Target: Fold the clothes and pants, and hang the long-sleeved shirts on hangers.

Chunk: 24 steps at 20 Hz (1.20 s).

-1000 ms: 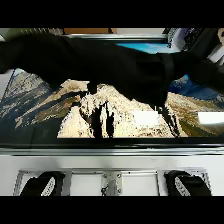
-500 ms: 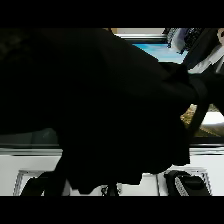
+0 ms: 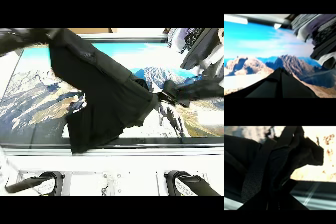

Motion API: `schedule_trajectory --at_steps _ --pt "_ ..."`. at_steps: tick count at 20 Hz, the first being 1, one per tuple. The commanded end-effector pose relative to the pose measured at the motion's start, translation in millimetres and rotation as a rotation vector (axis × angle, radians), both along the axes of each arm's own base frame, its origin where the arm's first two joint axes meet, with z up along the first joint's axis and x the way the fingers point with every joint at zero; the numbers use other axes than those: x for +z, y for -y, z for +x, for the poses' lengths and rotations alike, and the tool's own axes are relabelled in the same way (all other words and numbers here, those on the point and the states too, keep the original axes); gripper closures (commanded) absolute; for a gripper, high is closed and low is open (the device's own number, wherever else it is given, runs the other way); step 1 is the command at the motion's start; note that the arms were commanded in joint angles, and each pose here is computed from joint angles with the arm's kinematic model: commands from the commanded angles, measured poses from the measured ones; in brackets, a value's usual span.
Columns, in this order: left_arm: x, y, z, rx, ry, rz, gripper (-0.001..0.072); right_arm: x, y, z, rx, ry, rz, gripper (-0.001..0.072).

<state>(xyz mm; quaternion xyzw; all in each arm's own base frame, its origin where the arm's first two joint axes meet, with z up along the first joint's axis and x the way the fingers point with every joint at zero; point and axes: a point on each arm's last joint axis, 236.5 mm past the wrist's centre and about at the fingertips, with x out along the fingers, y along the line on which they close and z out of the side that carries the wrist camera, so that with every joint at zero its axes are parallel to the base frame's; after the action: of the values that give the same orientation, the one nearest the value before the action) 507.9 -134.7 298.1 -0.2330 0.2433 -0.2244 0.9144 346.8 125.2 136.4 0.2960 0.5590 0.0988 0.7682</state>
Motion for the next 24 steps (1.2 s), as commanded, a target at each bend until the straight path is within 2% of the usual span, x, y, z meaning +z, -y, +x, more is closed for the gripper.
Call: schedule_trajectory --at_steps 1,6,8,10,16,24 --pt "-84 16 54 -0.038 -0.146 0.006 0.0699 -66 4 66 -0.059 -0.03 -0.027 0.0683" --pt "-116 2 69 -0.049 -0.239 0.012 0.07 -67 11 111 -0.11 0.058 -0.039 0.0683" --pt "-120 -10 56 -0.049 -0.31 0.002 0.07 -54 17 113 -0.109 0.091 -0.065 0.0683" --pt "-115 -22 35 -0.062 -0.342 0.053 0.07 -44 24 101 -0.087 0.102 -0.118 0.0683" --pt "-139 -58 -60 0.024 -0.428 0.235 0.07 -42 35 41 0.083 0.029 -0.336 0.0682" --pt "-303 -59 -201 0.053 -0.734 0.21 0.07 -138 15 -28 0.22 -0.193 -0.393 0.0682"
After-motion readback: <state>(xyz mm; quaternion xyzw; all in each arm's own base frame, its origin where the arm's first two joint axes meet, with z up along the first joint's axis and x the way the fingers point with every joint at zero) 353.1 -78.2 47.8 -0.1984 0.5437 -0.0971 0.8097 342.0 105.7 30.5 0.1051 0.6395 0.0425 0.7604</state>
